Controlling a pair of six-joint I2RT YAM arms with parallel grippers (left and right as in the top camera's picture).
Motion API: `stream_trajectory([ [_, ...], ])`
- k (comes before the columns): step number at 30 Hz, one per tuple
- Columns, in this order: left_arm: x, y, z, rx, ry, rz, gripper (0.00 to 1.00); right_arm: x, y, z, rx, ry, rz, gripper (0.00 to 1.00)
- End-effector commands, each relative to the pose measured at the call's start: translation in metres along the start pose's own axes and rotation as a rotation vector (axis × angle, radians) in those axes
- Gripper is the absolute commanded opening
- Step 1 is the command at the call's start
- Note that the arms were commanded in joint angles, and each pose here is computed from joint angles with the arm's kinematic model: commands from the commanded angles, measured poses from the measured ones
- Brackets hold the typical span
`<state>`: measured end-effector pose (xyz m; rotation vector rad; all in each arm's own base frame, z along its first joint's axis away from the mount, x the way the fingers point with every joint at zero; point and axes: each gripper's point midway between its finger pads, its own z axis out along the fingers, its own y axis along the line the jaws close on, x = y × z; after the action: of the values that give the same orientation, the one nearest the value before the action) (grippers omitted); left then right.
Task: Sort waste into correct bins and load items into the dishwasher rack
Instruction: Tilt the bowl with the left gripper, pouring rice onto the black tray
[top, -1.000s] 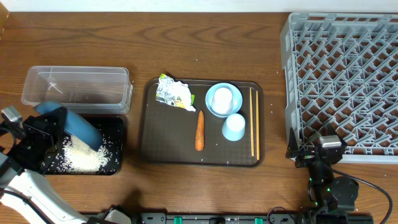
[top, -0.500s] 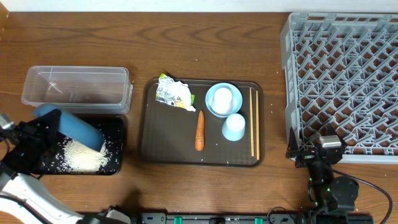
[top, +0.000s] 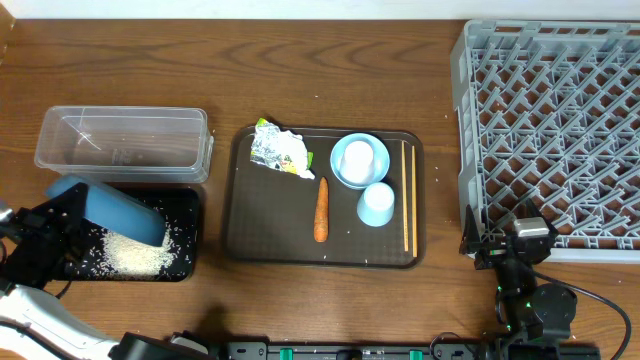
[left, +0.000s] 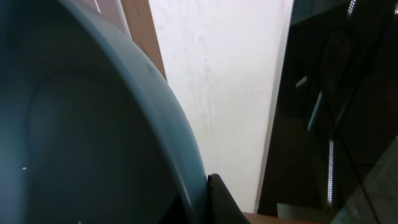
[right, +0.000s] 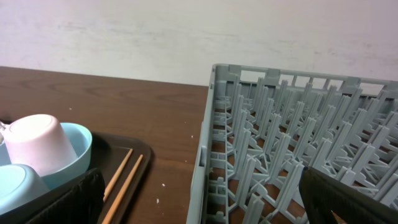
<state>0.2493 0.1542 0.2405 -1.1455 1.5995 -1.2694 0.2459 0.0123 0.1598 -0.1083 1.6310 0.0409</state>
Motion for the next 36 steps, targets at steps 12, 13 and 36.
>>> stream_trajectory([
  [12,-0.002,0.000,-0.006,0.037,0.002,0.017,0.06,0.001,-0.001,0.000,0.007,0.002,-0.012,0.99],
  [13,0.004,-0.005,-0.007,0.074,0.024,-0.006,0.06,0.001,-0.001,0.000,0.007,0.002,-0.012,0.99],
  [36,0.032,-0.034,-0.007,0.153,0.077,0.118,0.06,0.001,-0.001,0.000,0.007,0.002,-0.012,0.99],
])
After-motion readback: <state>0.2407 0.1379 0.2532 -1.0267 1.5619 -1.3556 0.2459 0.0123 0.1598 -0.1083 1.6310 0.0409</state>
